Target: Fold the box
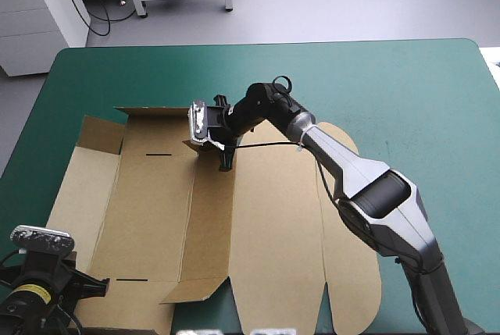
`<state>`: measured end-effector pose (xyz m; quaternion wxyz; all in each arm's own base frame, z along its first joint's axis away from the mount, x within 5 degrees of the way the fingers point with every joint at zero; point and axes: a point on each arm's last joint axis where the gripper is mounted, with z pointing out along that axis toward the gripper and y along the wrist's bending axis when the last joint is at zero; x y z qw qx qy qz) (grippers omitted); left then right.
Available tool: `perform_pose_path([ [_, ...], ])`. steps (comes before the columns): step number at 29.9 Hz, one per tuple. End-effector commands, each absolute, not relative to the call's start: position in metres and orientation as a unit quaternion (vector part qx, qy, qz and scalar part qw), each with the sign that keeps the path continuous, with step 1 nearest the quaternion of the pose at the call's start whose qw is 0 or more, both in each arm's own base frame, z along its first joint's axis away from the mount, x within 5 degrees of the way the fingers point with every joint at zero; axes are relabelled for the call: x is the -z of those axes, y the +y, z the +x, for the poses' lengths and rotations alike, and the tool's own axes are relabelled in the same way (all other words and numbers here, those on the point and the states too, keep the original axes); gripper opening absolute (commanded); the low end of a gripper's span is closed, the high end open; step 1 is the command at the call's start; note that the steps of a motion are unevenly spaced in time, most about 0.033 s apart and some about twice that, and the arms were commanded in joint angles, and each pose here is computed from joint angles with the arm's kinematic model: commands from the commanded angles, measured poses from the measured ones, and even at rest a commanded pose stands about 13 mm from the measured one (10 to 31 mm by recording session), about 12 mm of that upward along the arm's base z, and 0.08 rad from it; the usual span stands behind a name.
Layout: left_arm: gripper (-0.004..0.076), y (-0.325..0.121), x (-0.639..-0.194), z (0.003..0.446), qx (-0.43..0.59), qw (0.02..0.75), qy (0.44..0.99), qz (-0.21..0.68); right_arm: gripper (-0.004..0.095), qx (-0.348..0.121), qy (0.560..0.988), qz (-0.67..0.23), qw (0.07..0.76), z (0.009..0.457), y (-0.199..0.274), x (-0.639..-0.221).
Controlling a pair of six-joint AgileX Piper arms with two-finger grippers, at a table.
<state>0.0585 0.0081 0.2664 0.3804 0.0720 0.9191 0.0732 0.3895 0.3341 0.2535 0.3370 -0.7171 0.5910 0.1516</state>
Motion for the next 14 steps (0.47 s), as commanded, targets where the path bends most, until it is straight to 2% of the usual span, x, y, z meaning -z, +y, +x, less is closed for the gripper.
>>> perform_pose_path([
  [1, -0.001, 0.008, -0.277, 0.063, -0.075, 0.41, 0.906, 0.07, 0.0284, -0.157, 0.572, -0.701, 0.396, 0.381, 0.333, -0.301],
  [3, -0.001, 0.008, -0.277, 0.063, -0.075, 0.41, 0.906, 0.07, 0.0323, -0.158, 0.573, -0.7, 0.395, 0.381, 0.333, -0.301],
  [6, -0.001, 0.008, -0.277, 0.063, -0.075, 0.41, 0.906, 0.071, 0.0325, -0.152, 0.577, -0.698, 0.397, 0.381, 0.331, -0.304],
  [9, -0.001, 0.008, -0.277, 0.063, -0.075, 0.41, 0.906, 0.071, 0.0325, -0.133, 0.598, -0.679, 0.405, 0.381, 0.326, -0.316],
  [11, -0.001, 0.008, -0.277, 0.063, -0.075, 0.41, 0.906, 0.071, 0.0325, -0.111, 0.611, -0.665, 0.415, 0.38, 0.318, -0.33],
  [14, -0.001, 0.008, -0.277, 0.063, -0.075, 0.41, 0.906, 0.071, 0.0323, -0.05, 0.615, -0.659, 0.431, 0.379, 0.303, -0.352],
])
